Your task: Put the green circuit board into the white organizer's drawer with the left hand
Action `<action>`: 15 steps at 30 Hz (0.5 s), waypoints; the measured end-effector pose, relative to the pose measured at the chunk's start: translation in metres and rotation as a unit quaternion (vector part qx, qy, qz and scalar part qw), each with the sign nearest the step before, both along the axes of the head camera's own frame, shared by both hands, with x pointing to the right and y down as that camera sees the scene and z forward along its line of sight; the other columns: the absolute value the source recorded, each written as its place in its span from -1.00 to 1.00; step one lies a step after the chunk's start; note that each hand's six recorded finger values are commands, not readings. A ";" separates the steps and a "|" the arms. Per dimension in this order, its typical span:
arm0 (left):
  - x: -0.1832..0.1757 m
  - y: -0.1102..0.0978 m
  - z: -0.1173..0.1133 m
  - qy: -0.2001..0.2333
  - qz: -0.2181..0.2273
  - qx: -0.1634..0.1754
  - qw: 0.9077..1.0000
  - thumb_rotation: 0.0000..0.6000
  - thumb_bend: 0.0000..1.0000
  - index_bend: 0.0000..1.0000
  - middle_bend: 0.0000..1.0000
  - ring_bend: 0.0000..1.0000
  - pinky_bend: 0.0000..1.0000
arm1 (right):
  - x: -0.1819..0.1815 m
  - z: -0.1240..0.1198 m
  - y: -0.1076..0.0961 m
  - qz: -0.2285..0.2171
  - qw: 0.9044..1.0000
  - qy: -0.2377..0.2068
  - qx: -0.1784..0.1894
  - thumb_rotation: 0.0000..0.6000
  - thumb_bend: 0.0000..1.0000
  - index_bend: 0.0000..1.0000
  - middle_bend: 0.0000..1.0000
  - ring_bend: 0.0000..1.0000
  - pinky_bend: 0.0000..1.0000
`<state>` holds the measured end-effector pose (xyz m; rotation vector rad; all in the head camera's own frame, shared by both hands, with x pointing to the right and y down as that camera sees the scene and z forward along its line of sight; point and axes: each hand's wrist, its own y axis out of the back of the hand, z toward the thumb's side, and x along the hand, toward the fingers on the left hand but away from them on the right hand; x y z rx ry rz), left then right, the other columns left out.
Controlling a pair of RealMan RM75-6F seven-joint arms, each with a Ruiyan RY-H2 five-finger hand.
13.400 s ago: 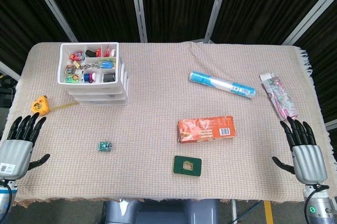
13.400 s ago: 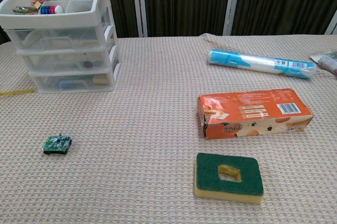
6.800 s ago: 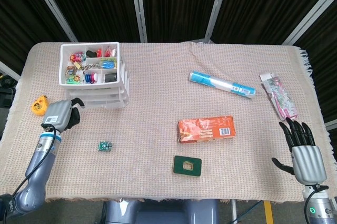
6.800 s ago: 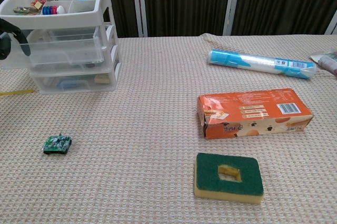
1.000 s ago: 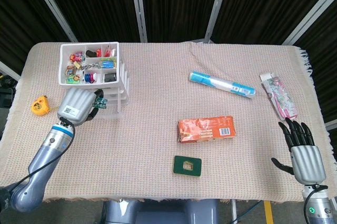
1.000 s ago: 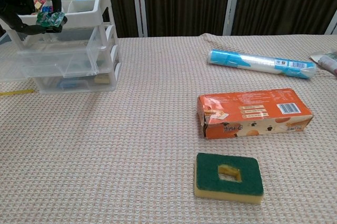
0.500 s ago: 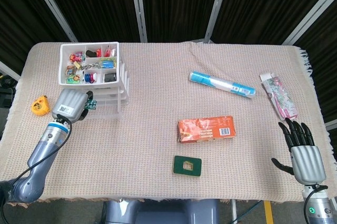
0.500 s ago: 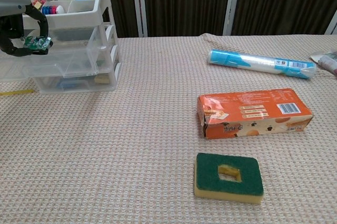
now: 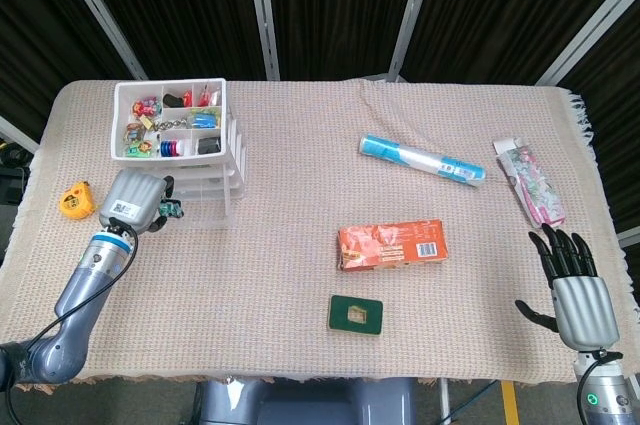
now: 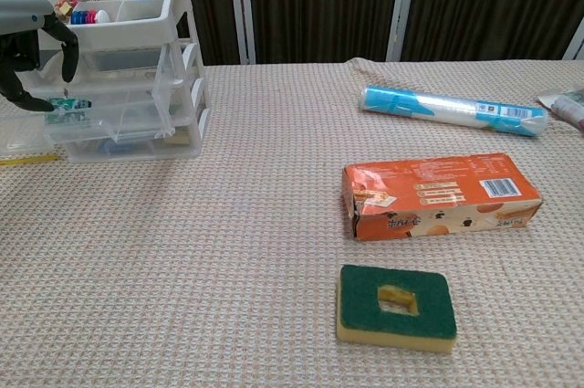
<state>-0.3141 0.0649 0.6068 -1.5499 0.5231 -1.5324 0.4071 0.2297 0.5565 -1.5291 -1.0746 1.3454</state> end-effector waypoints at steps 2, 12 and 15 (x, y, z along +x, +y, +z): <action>-0.001 -0.002 -0.002 0.001 -0.001 0.006 1.000 1.00 -0.52 -0.10 1.00 0.92 0.55 | 0.000 0.000 0.000 0.000 1.000 0.000 0.000 1.00 -1.00 -0.85 -1.00 -1.00 -1.00; 0.002 -0.004 -0.014 0.020 0.000 0.024 1.000 1.00 -0.52 -0.14 0.88 0.77 0.44 | 0.000 0.000 0.000 0.000 1.000 0.000 0.000 1.00 -1.00 -0.85 -1.00 -1.00 -1.00; 0.007 -0.001 -0.022 0.038 0.008 0.033 0.999 1.00 -0.48 -0.16 0.55 0.51 0.20 | 0.000 0.000 0.000 0.001 1.000 0.000 0.000 1.00 -1.00 -0.85 -1.00 -1.00 -1.00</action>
